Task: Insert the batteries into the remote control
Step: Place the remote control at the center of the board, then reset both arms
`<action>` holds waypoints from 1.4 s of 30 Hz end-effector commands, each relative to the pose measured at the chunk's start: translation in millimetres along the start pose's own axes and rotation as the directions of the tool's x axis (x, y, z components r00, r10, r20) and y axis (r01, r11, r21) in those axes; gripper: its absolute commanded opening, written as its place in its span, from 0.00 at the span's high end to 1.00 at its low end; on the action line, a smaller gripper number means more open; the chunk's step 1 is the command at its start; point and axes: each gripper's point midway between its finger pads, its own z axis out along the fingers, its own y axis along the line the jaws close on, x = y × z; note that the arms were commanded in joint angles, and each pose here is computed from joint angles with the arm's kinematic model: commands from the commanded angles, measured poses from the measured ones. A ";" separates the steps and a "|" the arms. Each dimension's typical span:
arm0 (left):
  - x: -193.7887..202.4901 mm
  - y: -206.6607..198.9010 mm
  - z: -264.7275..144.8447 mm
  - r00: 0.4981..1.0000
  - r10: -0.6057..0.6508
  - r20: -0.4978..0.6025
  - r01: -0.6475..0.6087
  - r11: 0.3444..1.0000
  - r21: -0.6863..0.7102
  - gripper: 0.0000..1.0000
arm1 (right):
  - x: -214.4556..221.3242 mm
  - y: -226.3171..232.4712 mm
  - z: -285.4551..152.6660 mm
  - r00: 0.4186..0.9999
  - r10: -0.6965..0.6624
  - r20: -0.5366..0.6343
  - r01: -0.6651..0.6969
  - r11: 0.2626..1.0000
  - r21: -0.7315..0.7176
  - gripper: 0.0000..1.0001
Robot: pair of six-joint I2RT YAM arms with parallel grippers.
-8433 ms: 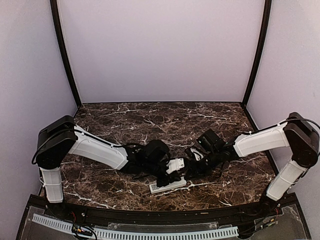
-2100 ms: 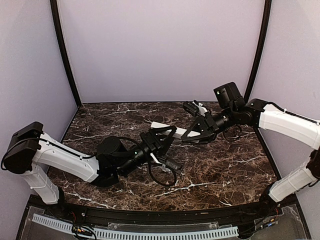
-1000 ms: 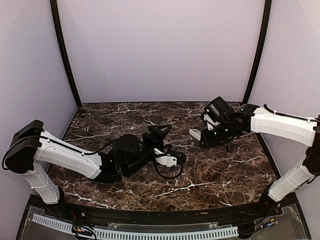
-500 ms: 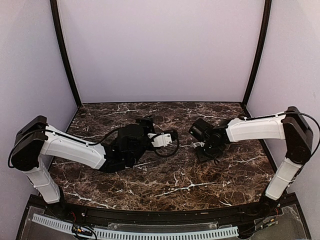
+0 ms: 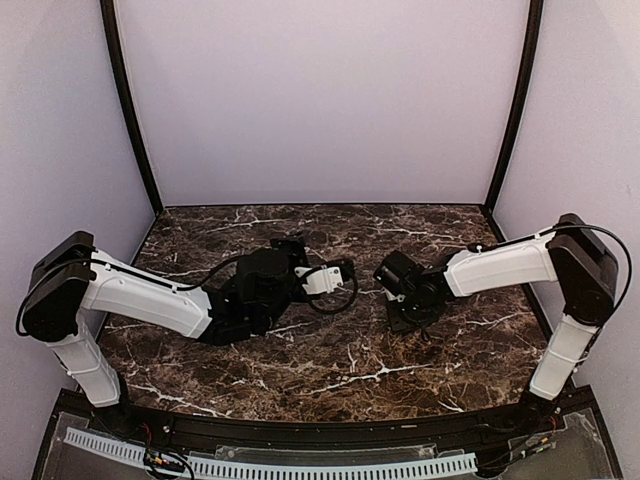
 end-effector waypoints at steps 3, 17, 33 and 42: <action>2.9 16.3 0.0 1.000 -0.028 -0.009 0.027 0.999 -0.037 0.11 | 55.8 -10.8 28.8 0.987 -0.021 -0.162 0.029 0.998 0.049 0.59; 5.3 20.5 -1.5 0.999 -0.036 -0.004 0.036 0.999 -0.040 0.11 | 23.7 -13.0 -8.8 0.996 -0.023 -0.084 0.028 0.998 0.065 0.44; 21.4 25.6 -0.7 0.984 -0.166 -0.059 0.165 0.986 -0.025 0.10 | -33.5 -26.4 -81.0 0.994 0.050 0.099 -0.045 0.997 -0.057 0.33; 121.8 26.0 6.2 0.695 -0.622 -0.361 0.680 0.731 0.048 0.09 | -84.9 -145.5 -82.0 0.881 0.372 0.292 -0.312 0.921 -0.231 0.01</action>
